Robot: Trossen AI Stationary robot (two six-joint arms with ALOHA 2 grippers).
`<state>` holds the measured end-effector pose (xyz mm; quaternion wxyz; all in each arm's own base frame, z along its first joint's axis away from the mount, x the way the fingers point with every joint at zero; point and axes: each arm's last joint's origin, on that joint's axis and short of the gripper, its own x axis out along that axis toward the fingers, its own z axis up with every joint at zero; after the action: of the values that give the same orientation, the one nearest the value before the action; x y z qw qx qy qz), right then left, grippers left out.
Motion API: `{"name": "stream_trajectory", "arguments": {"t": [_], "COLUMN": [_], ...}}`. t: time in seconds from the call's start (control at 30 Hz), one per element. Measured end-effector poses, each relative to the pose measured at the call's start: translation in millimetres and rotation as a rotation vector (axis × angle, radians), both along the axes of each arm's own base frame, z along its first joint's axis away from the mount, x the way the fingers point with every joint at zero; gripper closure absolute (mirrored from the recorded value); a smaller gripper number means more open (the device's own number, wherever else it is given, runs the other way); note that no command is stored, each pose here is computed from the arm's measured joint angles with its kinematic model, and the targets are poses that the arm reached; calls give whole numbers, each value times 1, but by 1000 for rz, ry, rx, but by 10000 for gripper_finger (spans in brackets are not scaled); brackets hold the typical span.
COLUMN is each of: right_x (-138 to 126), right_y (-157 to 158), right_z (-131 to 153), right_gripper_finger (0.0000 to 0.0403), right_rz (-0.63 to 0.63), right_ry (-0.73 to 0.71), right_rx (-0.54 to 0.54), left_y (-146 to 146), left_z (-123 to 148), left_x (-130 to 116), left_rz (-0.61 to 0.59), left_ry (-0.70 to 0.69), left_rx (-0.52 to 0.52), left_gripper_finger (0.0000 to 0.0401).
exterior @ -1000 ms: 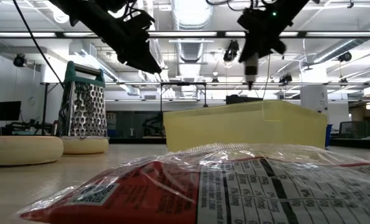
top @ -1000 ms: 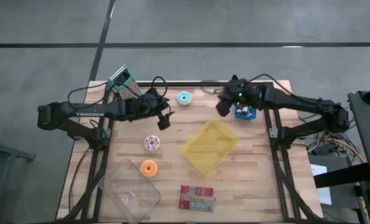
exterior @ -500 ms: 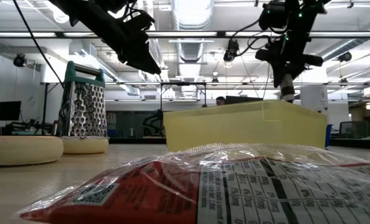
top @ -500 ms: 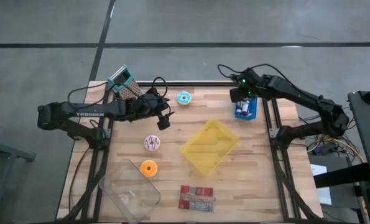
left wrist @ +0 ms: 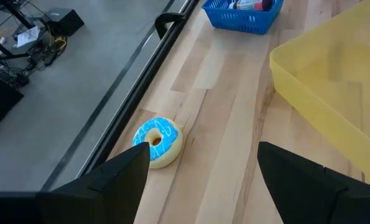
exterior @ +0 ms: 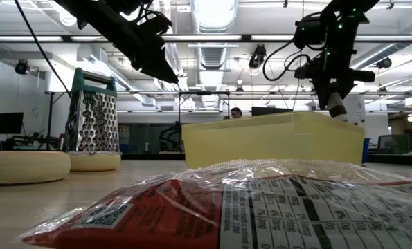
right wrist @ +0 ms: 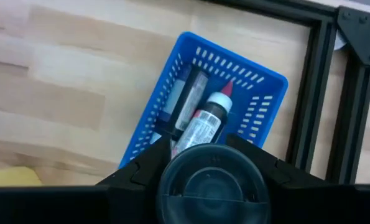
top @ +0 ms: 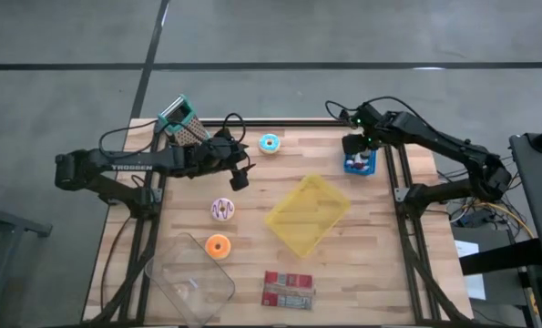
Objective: Pick & Place Food Item
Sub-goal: Put the large black food coloring bottle into the blue bin, then put the red popcorn bag into the transparent bin
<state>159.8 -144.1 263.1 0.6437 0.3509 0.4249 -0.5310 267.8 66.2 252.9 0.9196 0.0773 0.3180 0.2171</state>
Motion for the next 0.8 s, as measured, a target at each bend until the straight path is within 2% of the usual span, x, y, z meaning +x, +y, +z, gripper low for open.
{"name": "stream_trajectory", "arguments": {"t": [0.33, 0.8], "right_x": [-2, -5], "right_y": [2, 3], "right_z": [-9, -17], "right_gripper_finger": [247, 182], "right_rz": [9, -1], "right_ry": [36, 72], "right_rx": [10, 8], "left_y": [0, 0], "left_z": [-1, -1], "left_x": [0, 0], "left_rz": [0, 0], "left_ry": [7, 7], "left_rx": [-4, -4], "left_gripper_finger": [98, 98]}}
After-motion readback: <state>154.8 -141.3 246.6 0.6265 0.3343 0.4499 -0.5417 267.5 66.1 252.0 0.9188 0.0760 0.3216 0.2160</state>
